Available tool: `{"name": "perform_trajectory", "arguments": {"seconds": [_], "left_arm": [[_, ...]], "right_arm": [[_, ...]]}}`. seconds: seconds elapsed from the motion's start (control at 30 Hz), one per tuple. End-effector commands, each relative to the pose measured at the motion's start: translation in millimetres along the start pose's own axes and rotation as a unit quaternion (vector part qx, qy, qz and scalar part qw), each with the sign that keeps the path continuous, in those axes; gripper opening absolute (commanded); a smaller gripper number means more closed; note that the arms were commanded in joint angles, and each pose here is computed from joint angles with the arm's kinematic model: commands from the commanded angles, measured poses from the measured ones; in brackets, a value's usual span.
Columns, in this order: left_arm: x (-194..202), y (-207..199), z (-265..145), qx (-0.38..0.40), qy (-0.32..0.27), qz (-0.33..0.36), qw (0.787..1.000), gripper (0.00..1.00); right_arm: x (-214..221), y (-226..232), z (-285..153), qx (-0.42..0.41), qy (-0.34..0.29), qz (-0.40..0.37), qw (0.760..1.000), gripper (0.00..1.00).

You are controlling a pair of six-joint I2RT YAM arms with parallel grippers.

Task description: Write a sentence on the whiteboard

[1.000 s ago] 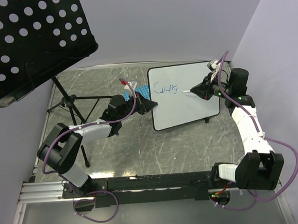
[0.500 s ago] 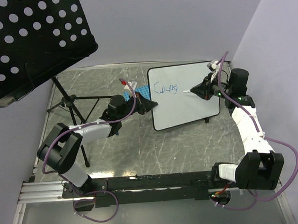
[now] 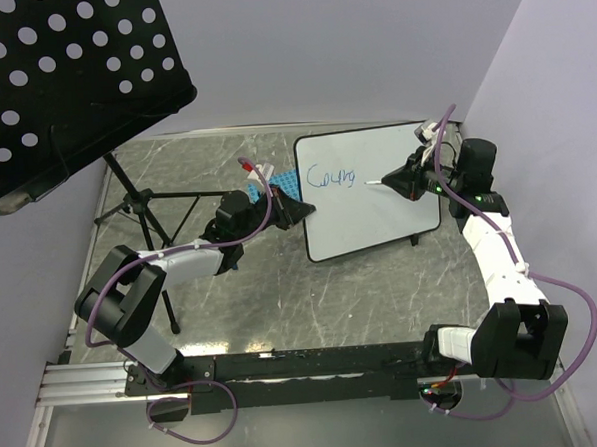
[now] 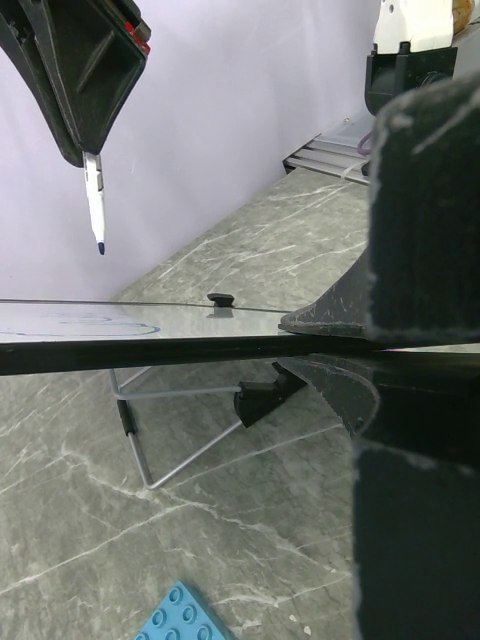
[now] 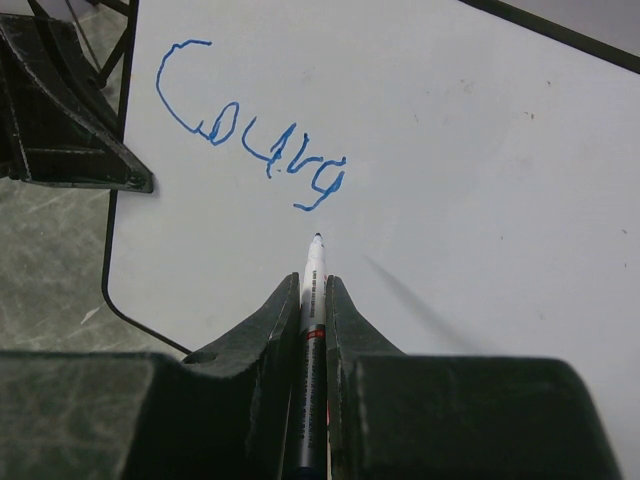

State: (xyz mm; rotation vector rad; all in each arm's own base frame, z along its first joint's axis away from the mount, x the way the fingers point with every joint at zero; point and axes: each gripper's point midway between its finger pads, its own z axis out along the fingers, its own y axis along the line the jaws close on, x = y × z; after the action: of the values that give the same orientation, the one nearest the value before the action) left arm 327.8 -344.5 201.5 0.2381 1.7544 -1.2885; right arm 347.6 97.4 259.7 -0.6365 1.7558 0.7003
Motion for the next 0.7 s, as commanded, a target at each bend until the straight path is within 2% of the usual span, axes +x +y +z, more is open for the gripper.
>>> {"name": "perform_trajectory", "arguments": {"seconds": [0.0, 0.67], "left_arm": [[-19.9, -21.1, -1.9, 0.034, -0.031, 0.036, 0.998, 0.01], [-16.3, -19.2, 0.1, 0.038, -0.027, 0.035, 0.998, 0.01]], "right_arm": [[-11.0, -0.5, 1.5, -0.003, -0.018, -0.03, 0.999, 0.0], [-7.5, -7.3, 5.5, 0.008, -0.023, -0.023, 0.999, 0.0]]}}
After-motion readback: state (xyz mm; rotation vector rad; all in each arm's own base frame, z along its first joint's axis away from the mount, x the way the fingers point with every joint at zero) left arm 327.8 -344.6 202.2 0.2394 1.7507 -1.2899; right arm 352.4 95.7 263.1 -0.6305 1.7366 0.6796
